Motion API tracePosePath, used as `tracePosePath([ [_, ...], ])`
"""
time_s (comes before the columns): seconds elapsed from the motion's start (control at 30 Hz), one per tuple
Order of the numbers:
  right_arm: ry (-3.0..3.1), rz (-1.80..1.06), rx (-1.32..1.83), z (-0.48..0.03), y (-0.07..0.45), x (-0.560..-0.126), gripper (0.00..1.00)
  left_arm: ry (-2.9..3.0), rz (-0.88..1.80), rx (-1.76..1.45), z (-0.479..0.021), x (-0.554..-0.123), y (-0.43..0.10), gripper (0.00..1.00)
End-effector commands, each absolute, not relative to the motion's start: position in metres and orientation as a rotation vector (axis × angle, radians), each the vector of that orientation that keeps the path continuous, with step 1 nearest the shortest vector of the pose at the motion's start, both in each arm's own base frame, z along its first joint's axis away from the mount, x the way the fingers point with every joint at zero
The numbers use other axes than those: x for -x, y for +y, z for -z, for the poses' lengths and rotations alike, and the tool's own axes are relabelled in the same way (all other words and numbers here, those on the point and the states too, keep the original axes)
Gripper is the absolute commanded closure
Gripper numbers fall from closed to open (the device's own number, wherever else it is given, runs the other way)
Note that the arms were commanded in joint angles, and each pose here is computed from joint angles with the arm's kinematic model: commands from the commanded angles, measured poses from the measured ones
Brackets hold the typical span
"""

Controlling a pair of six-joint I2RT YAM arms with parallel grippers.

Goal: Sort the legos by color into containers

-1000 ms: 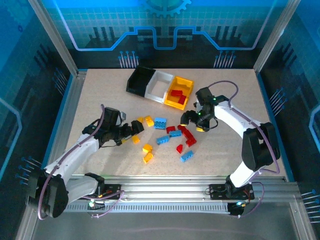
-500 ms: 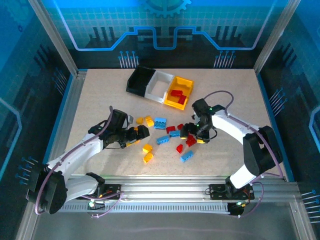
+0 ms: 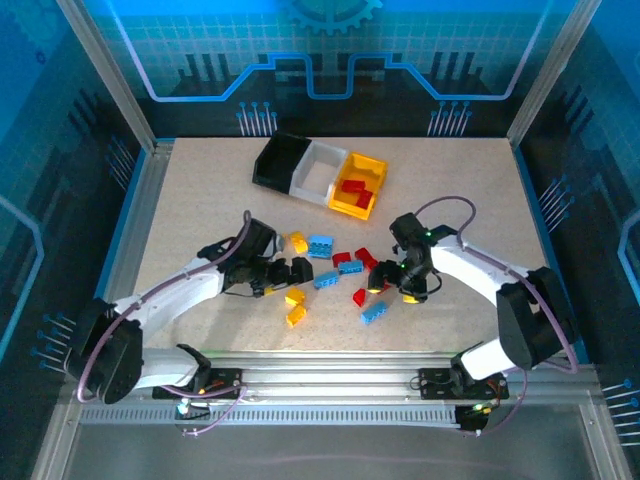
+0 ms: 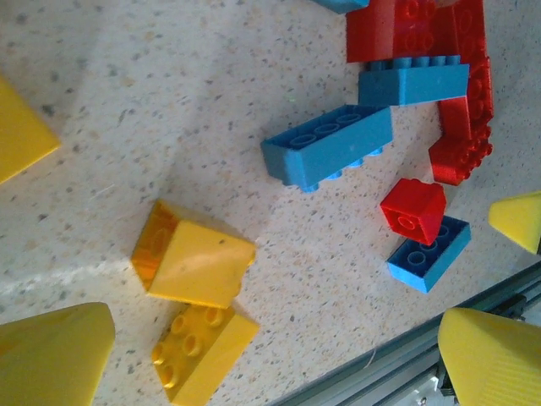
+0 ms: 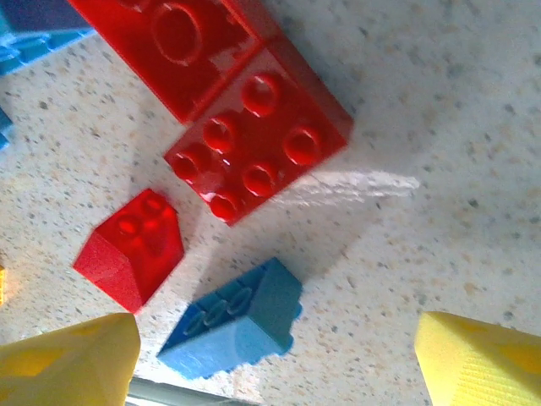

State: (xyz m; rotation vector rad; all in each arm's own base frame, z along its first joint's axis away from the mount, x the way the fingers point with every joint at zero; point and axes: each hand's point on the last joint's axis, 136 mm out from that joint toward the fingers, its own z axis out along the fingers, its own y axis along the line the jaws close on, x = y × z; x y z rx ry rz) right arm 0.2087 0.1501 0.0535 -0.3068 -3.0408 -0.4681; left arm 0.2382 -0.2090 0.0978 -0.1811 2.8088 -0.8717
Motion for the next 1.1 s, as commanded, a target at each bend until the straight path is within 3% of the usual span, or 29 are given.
tracePosePath([
  [0.0,-3.055,0.448,0.352,-0.055,0.143,-0.196,0.13,2.809,0.836,0.078,-0.105,-0.242,-0.218,0.01],
  [0.57,-3.055,0.45,0.33,-0.053,0.134,-0.184,0.14,2.938,0.512,-0.196,-0.088,-0.219,-0.229,0.06],
  [1.07,-3.038,0.548,0.401,-0.068,0.143,-0.191,0.15,2.98,0.261,-0.58,-0.068,-0.259,-0.249,0.16],
])
